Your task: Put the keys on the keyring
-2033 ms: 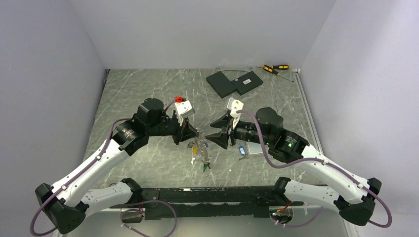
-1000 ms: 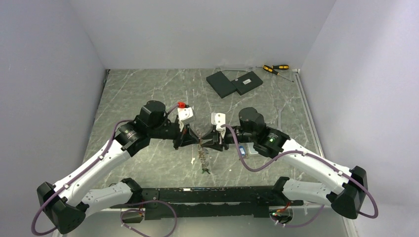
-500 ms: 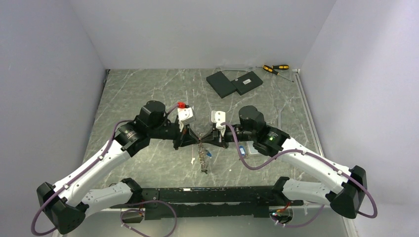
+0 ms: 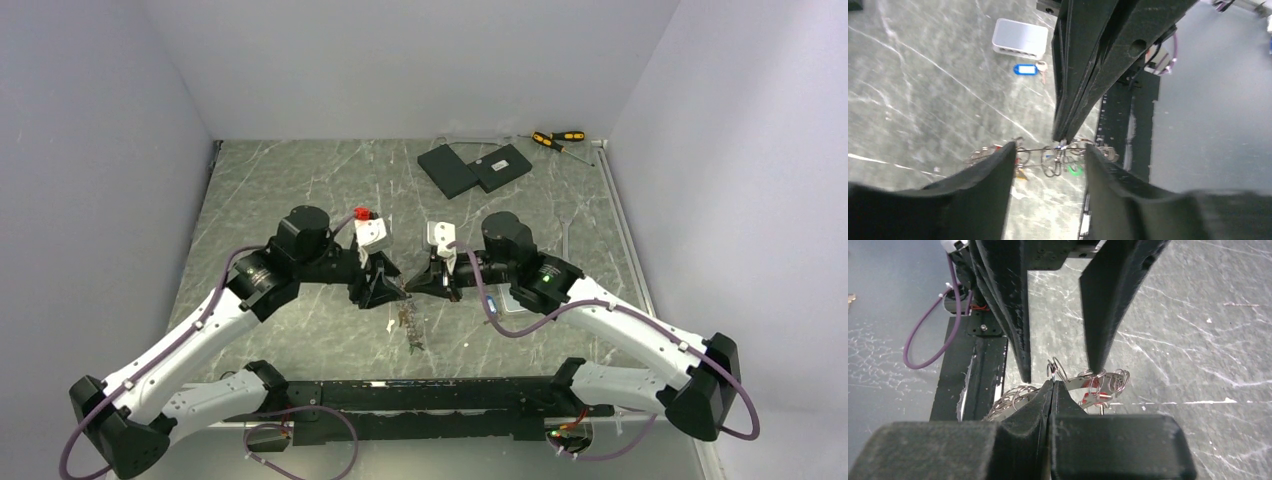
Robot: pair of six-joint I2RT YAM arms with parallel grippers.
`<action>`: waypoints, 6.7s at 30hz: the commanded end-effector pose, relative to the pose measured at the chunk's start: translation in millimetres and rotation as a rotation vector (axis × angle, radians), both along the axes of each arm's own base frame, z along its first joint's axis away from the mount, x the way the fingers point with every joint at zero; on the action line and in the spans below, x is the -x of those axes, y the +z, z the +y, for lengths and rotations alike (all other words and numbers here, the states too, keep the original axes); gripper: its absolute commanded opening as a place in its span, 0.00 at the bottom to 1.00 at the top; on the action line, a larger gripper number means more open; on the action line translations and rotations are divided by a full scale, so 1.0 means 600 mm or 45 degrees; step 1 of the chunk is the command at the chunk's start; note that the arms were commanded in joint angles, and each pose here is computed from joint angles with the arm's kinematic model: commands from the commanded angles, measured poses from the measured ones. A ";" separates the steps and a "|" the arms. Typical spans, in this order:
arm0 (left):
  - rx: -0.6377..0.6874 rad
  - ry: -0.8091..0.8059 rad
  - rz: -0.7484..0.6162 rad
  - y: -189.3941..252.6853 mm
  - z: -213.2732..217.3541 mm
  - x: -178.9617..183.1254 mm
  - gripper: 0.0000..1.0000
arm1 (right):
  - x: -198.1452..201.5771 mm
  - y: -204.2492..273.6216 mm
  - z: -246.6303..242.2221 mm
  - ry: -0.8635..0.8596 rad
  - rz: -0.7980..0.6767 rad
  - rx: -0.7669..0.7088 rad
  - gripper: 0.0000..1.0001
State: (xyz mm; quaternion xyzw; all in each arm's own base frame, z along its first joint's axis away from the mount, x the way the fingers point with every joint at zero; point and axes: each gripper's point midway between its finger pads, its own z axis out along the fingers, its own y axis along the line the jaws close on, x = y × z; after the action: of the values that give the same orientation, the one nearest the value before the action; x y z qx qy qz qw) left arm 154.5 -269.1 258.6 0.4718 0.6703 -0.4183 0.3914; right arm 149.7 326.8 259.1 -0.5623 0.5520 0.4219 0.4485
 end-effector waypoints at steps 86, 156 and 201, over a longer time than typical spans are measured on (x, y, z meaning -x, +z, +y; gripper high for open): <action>0.626 -0.014 0.032 0.205 -0.046 0.018 0.00 | 0.017 0.193 -0.049 0.144 -0.227 -0.537 0.00; 0.372 -0.171 -0.105 0.184 -0.026 0.049 0.56 | 0.115 0.182 -0.080 0.772 -0.125 -0.346 0.00; 0.649 -0.128 -0.320 0.216 -0.007 0.064 0.40 | 0.034 0.264 -0.054 0.196 0.023 -0.611 0.00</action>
State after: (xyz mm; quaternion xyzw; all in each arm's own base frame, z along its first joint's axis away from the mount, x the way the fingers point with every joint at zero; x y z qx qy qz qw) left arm 122.0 -267.7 351.2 0.4080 0.5654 -0.5182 0.4953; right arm 126.7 299.2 355.6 -0.5366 0.4314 0.5711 0.4469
